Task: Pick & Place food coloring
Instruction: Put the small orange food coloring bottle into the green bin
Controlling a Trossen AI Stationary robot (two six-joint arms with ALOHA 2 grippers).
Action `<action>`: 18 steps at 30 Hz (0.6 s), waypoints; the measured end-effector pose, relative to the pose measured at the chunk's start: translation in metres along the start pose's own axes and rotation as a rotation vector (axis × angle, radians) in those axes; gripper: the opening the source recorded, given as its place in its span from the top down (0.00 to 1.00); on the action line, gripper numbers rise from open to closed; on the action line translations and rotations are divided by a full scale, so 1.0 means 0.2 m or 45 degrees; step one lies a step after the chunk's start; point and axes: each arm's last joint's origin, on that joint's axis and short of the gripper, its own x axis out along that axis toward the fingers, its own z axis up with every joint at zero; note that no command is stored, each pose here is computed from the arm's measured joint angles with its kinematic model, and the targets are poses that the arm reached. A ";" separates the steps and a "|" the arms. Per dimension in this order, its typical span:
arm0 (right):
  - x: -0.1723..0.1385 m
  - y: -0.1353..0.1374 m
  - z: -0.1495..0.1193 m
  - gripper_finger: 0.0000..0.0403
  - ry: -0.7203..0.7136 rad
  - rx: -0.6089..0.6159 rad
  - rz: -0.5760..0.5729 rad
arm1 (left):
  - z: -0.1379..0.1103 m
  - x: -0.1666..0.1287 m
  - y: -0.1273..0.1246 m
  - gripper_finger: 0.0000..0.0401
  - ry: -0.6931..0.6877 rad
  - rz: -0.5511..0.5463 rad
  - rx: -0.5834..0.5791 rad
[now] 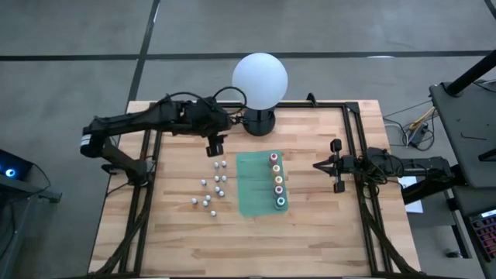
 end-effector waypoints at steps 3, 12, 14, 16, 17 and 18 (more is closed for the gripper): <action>0.00 0.00 0.00 0.98 0.000 -0.001 0.000 | -0.02 0.02 -0.01 0.53 0.051 -0.067 -0.007; 0.00 0.00 0.00 0.98 0.000 -0.001 0.000 | -0.13 0.01 0.03 0.53 0.317 -0.120 0.014; 0.00 0.00 0.00 0.98 0.000 0.001 0.000 | -0.14 0.00 0.03 0.53 0.339 -0.119 0.010; 0.00 0.00 0.00 0.98 0.000 -0.001 0.000 | -0.15 0.00 0.04 0.53 0.358 -0.118 0.007; 0.00 0.00 0.00 0.98 0.000 0.000 0.001 | -0.15 0.00 0.05 0.53 0.358 -0.114 0.001; 0.00 0.00 0.00 0.98 0.000 0.001 0.000 | -0.15 0.00 0.05 0.53 0.359 -0.110 -0.003</action>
